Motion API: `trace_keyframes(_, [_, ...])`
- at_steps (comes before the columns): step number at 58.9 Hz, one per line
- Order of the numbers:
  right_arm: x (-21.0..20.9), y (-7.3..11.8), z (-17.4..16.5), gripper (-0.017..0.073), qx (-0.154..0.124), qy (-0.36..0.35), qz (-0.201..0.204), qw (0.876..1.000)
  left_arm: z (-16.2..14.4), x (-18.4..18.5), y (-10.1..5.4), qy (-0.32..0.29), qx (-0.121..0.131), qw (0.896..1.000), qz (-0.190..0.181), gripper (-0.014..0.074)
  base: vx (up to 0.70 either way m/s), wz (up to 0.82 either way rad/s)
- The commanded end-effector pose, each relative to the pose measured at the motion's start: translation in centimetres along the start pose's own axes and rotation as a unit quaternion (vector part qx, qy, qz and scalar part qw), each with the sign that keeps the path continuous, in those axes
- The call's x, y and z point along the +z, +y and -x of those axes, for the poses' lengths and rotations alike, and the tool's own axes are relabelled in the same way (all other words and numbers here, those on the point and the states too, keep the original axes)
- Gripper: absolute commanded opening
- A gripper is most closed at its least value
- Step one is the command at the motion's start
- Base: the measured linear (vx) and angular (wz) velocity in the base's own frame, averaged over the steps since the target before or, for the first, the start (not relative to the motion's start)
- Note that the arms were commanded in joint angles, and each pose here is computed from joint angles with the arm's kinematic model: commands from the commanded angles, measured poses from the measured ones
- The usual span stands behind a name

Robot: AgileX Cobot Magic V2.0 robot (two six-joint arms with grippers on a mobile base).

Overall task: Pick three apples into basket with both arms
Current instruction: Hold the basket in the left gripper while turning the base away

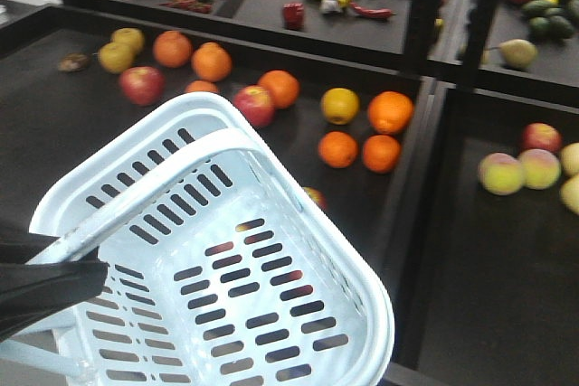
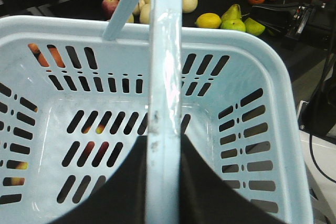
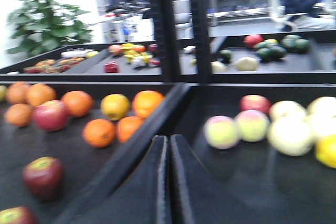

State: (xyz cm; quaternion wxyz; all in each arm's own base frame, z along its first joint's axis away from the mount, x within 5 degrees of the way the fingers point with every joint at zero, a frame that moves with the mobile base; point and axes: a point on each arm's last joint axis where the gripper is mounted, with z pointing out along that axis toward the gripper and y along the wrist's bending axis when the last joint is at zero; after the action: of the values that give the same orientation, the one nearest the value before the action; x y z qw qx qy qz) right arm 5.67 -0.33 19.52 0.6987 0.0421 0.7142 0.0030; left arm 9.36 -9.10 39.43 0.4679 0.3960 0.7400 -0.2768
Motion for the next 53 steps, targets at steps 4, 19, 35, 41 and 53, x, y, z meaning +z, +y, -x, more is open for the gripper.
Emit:
trace_keyframes(4, [-0.06,0.04,0.35,-0.0009,-0.009,-0.037,0.002,0.999,1.55,-0.66,-0.16,-0.058,-0.011,0.998,0.008,-0.0006,-0.14,0.54])
trace_keyframes(19, [-0.06,0.04,0.35,-0.0009,-0.009,-0.037,0.002,0.999,1.55,-0.66,-0.16,-0.058,-0.011,0.998,0.008,-0.0006,-0.15,0.56])
trace_keyframes(35, [-0.06,0.04,0.35,-0.0009,-0.009,-0.037,0.002,0.999,1.55,-0.66,-0.16,-0.058,-0.011,0.998,0.008,-0.0006,-0.16,0.59])
trace_keyframes(41, [-0.06,0.04,0.35,-0.0009,-0.009,-0.037,0.002,0.999,1.57,-0.68,-0.17,-0.058,-0.011,0.998,0.008,-0.0006,-0.16,0.61])
trace_keyframes(53, [-0.06,0.04,0.35,-0.0009,-0.009,-0.037,0.002,0.999,1.57,-0.68,-0.17,-0.058,-0.011,0.998,0.008,-0.0006,-0.17,0.62])
